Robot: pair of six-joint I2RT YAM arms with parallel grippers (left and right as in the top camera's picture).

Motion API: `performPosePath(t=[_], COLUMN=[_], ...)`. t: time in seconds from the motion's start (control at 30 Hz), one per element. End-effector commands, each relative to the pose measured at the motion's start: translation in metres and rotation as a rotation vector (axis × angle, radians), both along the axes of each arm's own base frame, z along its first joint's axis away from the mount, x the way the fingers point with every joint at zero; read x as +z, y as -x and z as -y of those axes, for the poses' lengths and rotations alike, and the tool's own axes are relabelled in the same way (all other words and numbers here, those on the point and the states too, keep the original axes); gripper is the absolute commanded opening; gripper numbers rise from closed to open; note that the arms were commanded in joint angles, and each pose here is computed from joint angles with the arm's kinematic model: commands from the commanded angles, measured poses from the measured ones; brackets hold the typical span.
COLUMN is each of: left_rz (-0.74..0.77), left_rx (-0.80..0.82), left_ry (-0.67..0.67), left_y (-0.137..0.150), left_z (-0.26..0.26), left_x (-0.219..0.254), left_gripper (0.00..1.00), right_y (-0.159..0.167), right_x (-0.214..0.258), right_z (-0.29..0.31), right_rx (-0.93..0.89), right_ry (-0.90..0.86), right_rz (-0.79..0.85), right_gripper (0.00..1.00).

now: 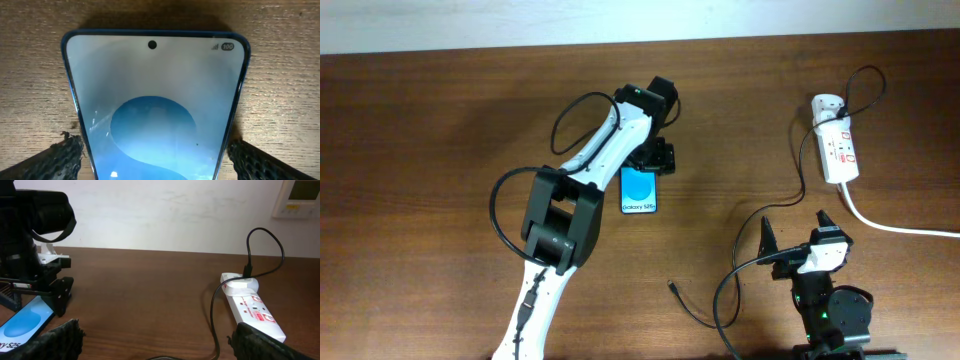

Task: Plug charger to phone and switch on socket
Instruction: 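Lower the left gripper onto the phone's top edge and close, then lift the phone upright with the left gripper and raise it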

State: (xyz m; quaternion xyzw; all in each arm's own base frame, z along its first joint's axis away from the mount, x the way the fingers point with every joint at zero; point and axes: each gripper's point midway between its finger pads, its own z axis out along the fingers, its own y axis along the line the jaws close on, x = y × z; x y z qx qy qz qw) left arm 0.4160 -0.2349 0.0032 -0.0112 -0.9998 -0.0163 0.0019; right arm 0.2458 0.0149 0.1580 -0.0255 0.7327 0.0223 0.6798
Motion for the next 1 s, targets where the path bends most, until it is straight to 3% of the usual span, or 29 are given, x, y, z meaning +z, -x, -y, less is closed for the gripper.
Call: performPosePath(t=[0.0,0.3,0.97], left_rz=[-0.031,-0.059,-0.085], left_rx=[-0.004,0.016,0.029], left_ry=[-0.044,0.031,-0.004], left_y=[0.009,0.012,0.016], left_z=[-0.009,-0.004,-0.017], left_x=[-0.016,-0.036,-0.035], left_gripper=[0.99,0.99,0.98], right_y=[0.0,0.0,0.0], right_x=[-0.002,-0.002,-0.002], right_z=[-0.002,-0.002,-0.002], right_rx=[0.005,0.005,0.005], right_ry=[-0.005,-0.005,-0.005], right_rz=[-0.005,-0.005,-0.005], right_gripper=[0.98,0.98,0.98])
